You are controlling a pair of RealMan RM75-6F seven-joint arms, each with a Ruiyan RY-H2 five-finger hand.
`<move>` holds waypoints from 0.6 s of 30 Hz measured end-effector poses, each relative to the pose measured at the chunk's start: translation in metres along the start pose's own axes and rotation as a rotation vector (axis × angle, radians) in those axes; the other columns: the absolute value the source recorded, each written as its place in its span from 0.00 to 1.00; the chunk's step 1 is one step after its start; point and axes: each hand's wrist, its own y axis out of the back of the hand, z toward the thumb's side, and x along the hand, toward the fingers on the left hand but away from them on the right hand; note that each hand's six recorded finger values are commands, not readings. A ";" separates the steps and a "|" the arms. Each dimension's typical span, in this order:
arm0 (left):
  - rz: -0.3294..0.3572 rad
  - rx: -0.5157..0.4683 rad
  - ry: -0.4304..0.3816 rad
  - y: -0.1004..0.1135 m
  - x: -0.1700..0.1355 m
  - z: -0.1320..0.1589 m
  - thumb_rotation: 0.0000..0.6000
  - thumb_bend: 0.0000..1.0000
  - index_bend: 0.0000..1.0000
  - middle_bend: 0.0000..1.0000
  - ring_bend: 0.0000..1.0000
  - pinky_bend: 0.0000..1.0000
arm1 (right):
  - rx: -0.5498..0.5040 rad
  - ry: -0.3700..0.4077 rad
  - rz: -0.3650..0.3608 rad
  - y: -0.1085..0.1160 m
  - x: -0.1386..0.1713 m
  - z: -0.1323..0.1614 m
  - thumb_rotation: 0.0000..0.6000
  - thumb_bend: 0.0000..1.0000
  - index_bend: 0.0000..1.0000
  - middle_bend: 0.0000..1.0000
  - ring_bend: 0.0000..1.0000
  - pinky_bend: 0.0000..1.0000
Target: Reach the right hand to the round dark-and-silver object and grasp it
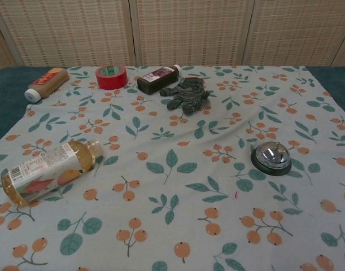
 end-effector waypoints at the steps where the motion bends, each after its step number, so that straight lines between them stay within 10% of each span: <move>1: -0.001 -0.001 0.001 0.000 0.000 0.000 1.00 0.39 0.29 0.29 0.23 0.36 | 0.000 0.001 0.002 0.000 0.000 0.000 1.00 1.00 0.00 0.00 0.00 0.06; 11: 0.017 -0.009 0.007 0.005 -0.002 -0.001 1.00 0.39 0.29 0.29 0.22 0.36 | 0.007 0.052 -0.016 -0.005 -0.006 0.008 1.00 1.00 0.00 0.00 0.00 0.06; 18: 0.034 -0.025 0.006 0.009 -0.002 -0.002 1.00 0.39 0.29 0.29 0.23 0.36 | 0.012 0.225 -0.082 -0.017 -0.035 0.036 1.00 1.00 0.00 0.00 0.00 0.01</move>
